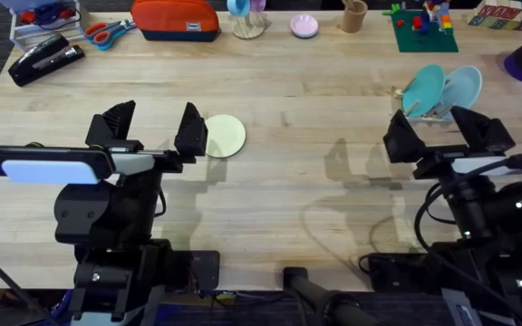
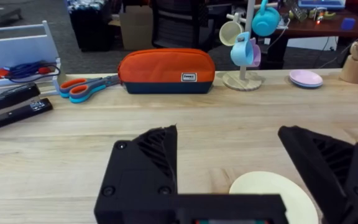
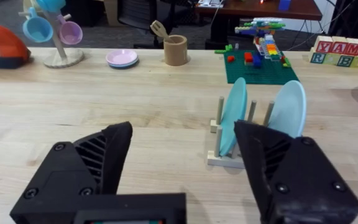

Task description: Pick up the plates from the table one by one and place each into a slot on the dish rack.

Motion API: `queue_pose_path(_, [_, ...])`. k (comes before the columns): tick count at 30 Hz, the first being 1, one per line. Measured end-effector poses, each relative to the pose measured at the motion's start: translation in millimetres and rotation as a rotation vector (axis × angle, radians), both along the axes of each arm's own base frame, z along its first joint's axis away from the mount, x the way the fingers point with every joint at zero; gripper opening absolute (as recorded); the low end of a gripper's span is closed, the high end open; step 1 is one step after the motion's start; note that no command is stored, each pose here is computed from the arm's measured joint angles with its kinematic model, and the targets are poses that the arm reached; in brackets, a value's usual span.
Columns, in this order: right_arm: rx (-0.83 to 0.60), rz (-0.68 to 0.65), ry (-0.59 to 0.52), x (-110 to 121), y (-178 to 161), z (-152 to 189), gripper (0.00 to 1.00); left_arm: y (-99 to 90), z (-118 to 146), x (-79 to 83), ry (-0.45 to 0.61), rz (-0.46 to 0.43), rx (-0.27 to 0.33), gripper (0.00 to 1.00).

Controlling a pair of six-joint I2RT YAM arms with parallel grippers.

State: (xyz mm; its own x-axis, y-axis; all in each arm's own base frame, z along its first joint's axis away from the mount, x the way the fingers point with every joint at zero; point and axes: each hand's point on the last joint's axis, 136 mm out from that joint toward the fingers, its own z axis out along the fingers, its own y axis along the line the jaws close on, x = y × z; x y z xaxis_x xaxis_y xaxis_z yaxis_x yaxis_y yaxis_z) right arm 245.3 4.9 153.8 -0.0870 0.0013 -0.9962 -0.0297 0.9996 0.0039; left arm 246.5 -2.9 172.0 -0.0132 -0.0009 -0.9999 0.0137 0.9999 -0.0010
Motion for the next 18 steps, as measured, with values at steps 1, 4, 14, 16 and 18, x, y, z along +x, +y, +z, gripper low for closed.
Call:
queue_pose_path(1, [0.000, 0.000, 0.000, 0.0, 0.0, 0.0, 0.992, 0.0, 0.0, 0.0, 0.000, 0.000, 0.000, 0.992])
queue_pose_path(4, [0.000, 0.000, 0.004, -0.1, 0.0, -0.8, 0.993, 0.0, 0.0, 0.0, 0.000, 0.000, 0.001, 0.994])
queue_pose_path(14, [0.000, 0.000, 0.005, -0.1, 0.0, -1.1, 0.993, 0.0, -0.1, 0.0, 0.000, 0.000, 0.001, 0.994])
queue_pose_path(16, [0.000, 0.000, 0.005, -0.1, 0.0, -1.2, 0.993, 0.0, 0.0, 0.0, 0.000, 0.000, 0.001, 0.994])
queue_pose_path(18, [0.000, 0.000, 0.005, -0.2, 0.0, -1.0, 0.993, 0.0, -0.2, 0.0, 0.001, 0.000, 0.001, 0.994])
